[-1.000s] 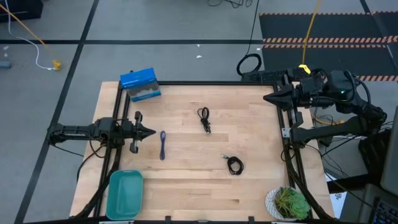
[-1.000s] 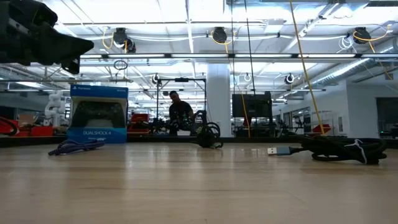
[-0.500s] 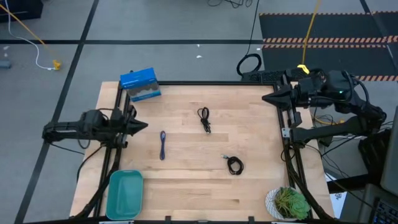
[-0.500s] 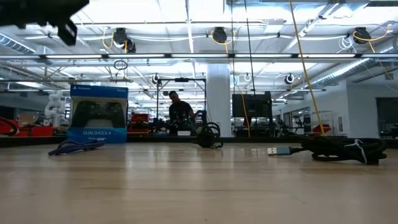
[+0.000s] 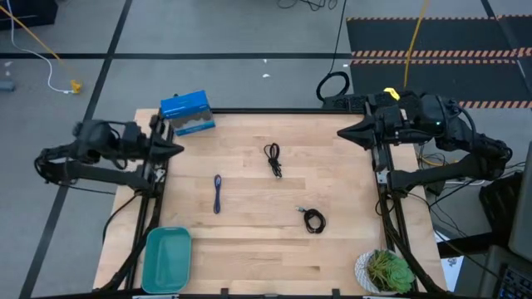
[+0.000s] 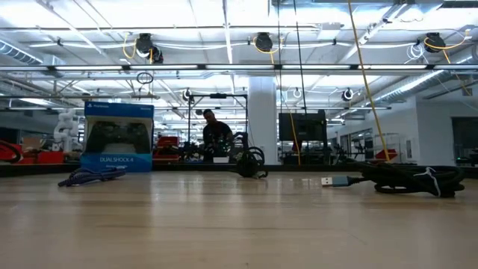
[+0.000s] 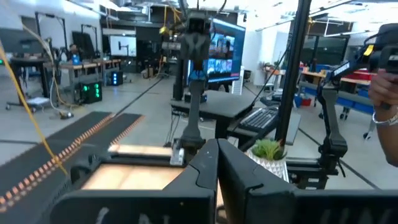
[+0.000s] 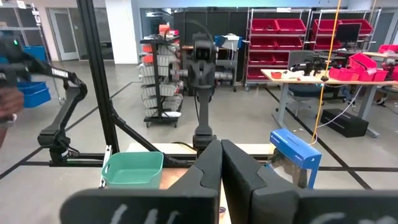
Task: Pick and place USB-C Cables
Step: Put the upper black cable into the blue basket
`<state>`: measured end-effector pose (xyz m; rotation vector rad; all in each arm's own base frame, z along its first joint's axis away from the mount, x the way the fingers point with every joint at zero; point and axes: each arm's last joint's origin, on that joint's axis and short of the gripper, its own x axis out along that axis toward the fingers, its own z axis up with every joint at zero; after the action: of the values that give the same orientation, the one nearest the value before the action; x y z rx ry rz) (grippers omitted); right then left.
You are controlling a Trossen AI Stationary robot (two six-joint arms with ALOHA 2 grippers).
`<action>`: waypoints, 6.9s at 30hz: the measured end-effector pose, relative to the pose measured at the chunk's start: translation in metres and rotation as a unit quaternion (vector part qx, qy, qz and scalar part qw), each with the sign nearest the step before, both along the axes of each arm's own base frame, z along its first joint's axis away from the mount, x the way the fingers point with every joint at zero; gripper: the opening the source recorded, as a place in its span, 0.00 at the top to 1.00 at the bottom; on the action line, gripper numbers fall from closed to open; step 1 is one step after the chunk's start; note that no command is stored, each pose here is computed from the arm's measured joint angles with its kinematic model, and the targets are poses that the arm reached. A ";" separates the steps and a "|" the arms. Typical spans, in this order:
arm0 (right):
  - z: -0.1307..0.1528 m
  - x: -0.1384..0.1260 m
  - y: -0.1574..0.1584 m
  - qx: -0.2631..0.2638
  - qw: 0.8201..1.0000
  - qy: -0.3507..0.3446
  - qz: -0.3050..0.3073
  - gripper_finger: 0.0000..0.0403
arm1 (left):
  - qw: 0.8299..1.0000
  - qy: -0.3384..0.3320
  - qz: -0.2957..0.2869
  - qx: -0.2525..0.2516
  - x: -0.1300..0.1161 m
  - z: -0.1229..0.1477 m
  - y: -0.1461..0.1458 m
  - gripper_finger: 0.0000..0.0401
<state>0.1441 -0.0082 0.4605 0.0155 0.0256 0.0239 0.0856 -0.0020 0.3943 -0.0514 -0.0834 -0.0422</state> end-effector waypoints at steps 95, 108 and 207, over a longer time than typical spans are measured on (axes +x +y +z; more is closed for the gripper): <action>-0.264 0.115 0.128 0.012 0.767 0.634 0.098 0.70 | 0.950 0.294 -0.073 0.072 0.128 0.043 -0.030 0.98; -0.307 0.125 0.136 -0.011 0.726 0.680 0.108 0.70 | 0.943 0.315 -0.074 0.076 0.142 0.034 -0.032 0.98; -0.204 0.078 0.086 -0.077 0.971 0.215 0.075 0.91 | 0.954 0.283 0.005 0.102 0.193 -0.050 -0.099 0.98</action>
<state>0.2225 0.0774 0.2563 -0.1373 0.4634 0.1692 0.2783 -0.1006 0.3447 0.1456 0.4954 -0.0254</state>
